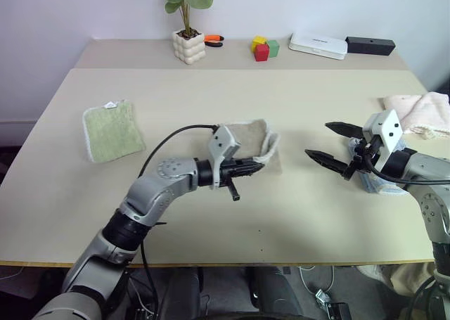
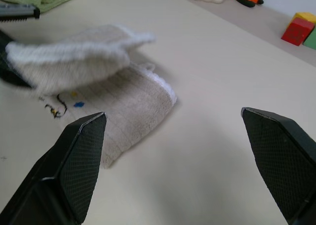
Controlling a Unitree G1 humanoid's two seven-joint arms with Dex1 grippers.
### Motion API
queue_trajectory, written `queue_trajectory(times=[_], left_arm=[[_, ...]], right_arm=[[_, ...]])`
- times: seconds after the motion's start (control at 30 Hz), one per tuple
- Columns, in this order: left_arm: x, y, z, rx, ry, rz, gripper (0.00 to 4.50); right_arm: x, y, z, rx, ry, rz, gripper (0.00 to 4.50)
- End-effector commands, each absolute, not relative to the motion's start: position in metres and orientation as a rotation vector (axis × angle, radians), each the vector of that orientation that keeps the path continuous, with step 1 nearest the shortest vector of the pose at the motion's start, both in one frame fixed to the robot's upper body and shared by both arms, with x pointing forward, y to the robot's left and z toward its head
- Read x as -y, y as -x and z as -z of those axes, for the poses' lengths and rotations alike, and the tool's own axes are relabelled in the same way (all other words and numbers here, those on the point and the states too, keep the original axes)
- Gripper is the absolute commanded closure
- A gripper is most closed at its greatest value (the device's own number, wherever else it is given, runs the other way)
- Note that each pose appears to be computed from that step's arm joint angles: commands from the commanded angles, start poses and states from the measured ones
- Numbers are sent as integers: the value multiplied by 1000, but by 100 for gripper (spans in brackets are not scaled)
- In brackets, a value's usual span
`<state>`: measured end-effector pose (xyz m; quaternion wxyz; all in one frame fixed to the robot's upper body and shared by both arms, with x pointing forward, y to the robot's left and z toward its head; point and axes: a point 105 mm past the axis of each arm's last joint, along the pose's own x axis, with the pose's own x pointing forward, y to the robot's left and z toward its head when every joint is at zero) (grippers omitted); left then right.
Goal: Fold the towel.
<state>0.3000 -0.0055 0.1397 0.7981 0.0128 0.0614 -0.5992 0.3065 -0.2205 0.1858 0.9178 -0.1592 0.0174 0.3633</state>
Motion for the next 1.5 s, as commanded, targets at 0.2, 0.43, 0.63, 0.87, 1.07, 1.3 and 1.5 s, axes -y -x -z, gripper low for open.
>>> queue_trajectory(times=[0.2,0.43,0.63,0.87,1.07,1.3,1.5], left_arm=[[17,-311,-124,-160,-79,1305,390],[17,-311,-119,-162,-77,1296,82],[10,-286,-136,-136,-29,1394,6],[-18,-292,-155,-96,-58,1332,6],[-57,-348,-196,28,192,1007,59],[-65,-376,-209,122,270,779,397],[-48,-389,-190,101,281,655,450]], right_arm=[[220,-304,-203,37,359,-706,0],[223,-308,-203,44,370,-686,0],[218,-313,-204,56,370,-695,0],[214,-320,-209,83,339,-700,0],[198,-337,-230,217,173,-586,56],[147,-353,-224,252,-21,-436,387],[92,-343,-208,208,-85,-491,446]])
